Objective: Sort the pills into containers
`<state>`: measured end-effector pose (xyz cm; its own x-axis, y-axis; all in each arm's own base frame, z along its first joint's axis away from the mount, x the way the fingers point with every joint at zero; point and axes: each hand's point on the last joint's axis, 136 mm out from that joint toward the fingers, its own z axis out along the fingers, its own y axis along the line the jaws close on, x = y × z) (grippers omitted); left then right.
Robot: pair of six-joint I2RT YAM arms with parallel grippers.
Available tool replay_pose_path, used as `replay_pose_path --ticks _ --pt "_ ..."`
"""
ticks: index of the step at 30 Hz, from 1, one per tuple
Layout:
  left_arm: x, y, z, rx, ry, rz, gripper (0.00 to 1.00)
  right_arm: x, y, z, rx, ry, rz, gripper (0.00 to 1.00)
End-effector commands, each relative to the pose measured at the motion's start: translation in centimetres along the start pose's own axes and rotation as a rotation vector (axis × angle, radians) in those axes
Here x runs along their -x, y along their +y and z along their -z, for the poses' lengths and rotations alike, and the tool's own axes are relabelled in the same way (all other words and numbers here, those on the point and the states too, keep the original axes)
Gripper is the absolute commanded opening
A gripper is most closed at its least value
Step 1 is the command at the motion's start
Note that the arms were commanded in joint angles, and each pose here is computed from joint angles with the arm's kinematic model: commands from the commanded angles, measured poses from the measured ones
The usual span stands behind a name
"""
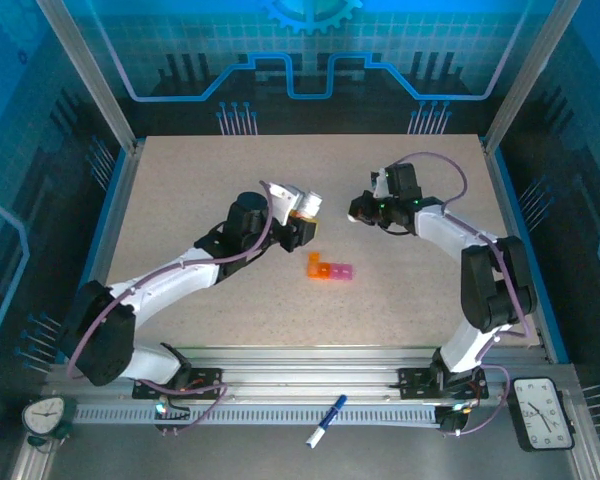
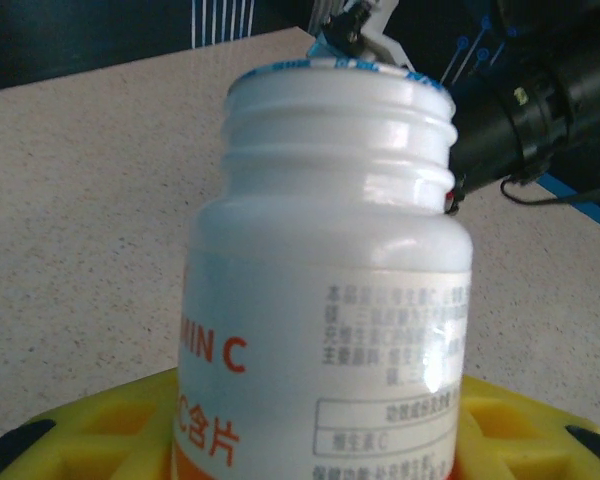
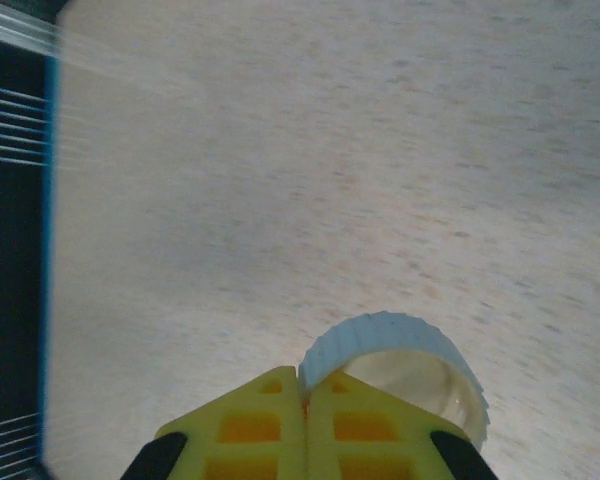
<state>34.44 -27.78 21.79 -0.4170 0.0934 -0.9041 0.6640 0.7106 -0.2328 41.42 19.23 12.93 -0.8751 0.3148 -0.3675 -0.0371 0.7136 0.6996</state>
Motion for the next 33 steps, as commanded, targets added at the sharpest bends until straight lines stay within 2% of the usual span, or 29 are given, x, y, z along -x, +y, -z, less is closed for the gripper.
replay_pose_path --ticks 1,5,13,24,29,33 --pt "1.9 -0.2 1.0 0.022 -0.067 -0.038 0.0 0.7 3.9 -0.9 0.277 -0.016 -0.021 0.0" --pt "2.5 -0.5 1.3 0.013 -0.092 -0.024 0.0 1.5 4.4 -1.7 0.408 -0.056 -0.066 0.0" --pt "2.8 -0.8 1.9 -0.003 -0.112 -0.01 0.0 1.6 0.7 -4.4 0.48 -0.107 -0.254 0.0" --pt "2.4 -1.0 2.1 -0.009 -0.09 0.003 0.0 -1.4 -5.1 -6.3 0.363 -0.096 -0.382 0.03" --pt "2.3 -1.0 2.4 -0.004 -0.092 -0.001 0.0 -1.9 -6.1 -6.5 0.334 -0.099 -0.407 0.11" --pt "2.4 -1.0 2.6 -0.001 -0.095 -0.005 0.0 -2.1 -6.8 -6.5 0.308 -0.108 -0.417 0.25"
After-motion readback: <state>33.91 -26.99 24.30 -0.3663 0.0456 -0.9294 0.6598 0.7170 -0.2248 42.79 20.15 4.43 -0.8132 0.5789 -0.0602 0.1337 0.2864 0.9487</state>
